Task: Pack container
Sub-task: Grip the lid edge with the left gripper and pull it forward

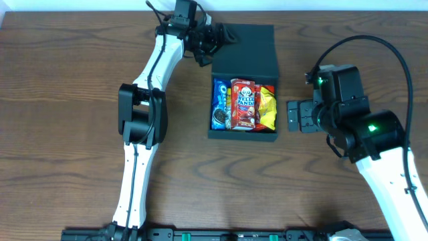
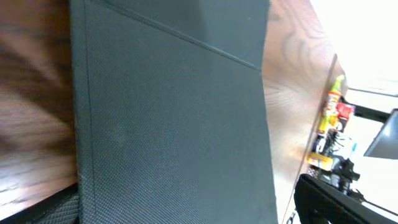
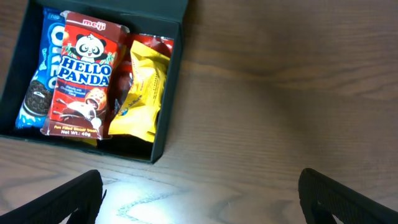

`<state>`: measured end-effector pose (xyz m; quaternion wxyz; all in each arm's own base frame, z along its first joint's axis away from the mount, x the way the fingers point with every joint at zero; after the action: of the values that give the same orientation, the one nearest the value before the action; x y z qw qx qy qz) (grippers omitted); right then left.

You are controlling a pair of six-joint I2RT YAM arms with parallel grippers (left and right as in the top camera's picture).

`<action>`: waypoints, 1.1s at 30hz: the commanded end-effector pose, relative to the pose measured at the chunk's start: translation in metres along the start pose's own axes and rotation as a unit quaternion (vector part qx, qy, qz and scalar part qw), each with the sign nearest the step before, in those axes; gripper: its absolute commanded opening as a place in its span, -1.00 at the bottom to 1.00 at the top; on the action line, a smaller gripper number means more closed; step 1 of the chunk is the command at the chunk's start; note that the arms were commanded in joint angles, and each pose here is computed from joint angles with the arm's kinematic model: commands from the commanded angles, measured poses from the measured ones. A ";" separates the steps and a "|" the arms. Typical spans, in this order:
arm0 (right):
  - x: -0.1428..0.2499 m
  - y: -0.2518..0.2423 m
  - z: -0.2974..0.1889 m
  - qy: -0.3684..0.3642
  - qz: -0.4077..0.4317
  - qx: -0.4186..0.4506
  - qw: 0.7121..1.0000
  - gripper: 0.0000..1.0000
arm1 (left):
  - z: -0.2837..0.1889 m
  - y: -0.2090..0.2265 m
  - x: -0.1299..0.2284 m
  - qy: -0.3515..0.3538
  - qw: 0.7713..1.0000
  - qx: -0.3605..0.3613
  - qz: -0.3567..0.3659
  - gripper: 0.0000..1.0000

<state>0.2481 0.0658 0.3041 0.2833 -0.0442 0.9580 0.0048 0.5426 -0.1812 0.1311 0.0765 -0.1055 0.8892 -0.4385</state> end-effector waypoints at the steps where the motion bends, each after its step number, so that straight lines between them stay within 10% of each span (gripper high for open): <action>1: -0.001 0.001 -0.002 -0.005 -0.006 0.001 1.000 0.98 | 0.008 0.001 0.004 0.023 0.999 0.023 -0.002 0.91; 24: -0.002 -0.001 -0.002 -0.007 -0.006 0.015 1.000 0.99 | -0.001 -0.032 0.005 0.066 0.965 0.184 0.172 0.92; 33: -0.002 -0.001 -0.002 -0.007 -0.006 0.016 1.000 0.99 | -0.018 -0.042 0.013 0.051 0.966 0.142 0.211 0.91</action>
<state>0.2485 0.0642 0.3043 0.2858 -0.0409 0.9574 -0.0059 0.5384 -0.1957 0.1537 0.1051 0.0795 0.8203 -0.5566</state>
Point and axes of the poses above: each gripper's point midway between its finger pads, its own z axis out along the fingers, its own y axis along the line the jaws close on, x = y × z, the point moved 10 cm from there along -z, back along the fingers, and after that the axes turned 1 degree about z, right-handed, at the moved point
